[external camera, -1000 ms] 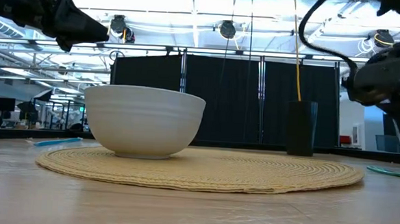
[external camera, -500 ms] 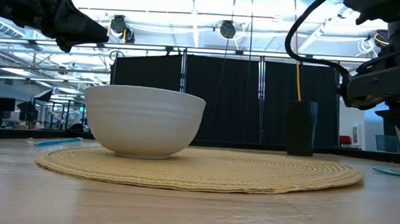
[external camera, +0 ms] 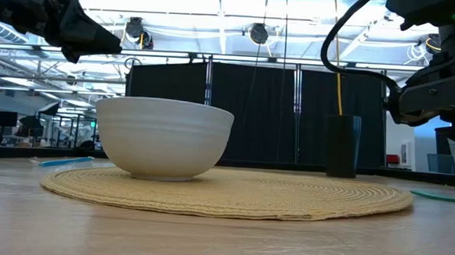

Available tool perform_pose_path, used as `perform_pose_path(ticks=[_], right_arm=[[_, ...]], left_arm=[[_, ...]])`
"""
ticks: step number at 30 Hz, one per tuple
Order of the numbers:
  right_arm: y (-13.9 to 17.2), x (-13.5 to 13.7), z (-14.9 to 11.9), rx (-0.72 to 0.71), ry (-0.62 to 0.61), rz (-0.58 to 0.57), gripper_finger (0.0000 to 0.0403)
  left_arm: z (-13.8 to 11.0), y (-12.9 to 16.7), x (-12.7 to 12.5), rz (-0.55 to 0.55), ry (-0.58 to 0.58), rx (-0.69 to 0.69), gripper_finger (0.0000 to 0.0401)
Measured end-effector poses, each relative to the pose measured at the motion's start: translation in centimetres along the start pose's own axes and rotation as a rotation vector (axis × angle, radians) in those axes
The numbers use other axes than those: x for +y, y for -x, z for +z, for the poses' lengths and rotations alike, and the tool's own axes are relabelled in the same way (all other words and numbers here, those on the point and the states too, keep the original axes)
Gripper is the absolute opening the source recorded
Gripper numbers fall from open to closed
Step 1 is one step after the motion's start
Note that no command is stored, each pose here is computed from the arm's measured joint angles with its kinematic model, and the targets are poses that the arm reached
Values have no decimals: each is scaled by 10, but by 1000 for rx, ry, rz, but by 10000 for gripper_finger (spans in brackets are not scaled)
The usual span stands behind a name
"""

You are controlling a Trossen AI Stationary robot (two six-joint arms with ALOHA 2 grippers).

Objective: Pick & Place Utensil
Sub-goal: Put the green spoon into the white bowl on the brown mat

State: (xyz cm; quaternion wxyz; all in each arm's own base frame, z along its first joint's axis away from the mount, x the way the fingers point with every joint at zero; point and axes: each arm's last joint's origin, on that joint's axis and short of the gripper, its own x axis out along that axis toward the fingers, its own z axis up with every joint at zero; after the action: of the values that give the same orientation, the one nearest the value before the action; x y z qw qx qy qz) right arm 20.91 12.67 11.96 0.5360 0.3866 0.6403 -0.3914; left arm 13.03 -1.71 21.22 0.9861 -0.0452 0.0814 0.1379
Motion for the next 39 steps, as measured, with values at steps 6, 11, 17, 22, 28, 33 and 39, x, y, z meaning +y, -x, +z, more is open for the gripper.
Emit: perform_pose_path(ticks=[6, 11, 17, 22, 28, 33, 39], right_arm=[[0, -1, 1, -23, 26, -7, 4], [1, -1, 1, -48, 56, -4, 3], [14, -4, 2, -138, 69, 64, 1], [25, -14, 4, -235, 72, 59, 1], [31, -18, 5, -258, 86, 63, 0], [32, -17, 6, -301, 108, 75, 0], [33, -15, 7, -350, 142, 90, 0]], left_arm=[[0, 0, 0, 0, 3, 0, 129], [0, 0, 0, 0, 4, -1, 129], [0, 0, 0, 0, 3, -1, 129], [0, 0, 0, 0, 4, -3, 129], [0, 0, 0, 4, 3, -3, 129], [0, 0, 0, 8, 1, -5, 129], [0, 0, 1, 24, 8, -7, 129]])
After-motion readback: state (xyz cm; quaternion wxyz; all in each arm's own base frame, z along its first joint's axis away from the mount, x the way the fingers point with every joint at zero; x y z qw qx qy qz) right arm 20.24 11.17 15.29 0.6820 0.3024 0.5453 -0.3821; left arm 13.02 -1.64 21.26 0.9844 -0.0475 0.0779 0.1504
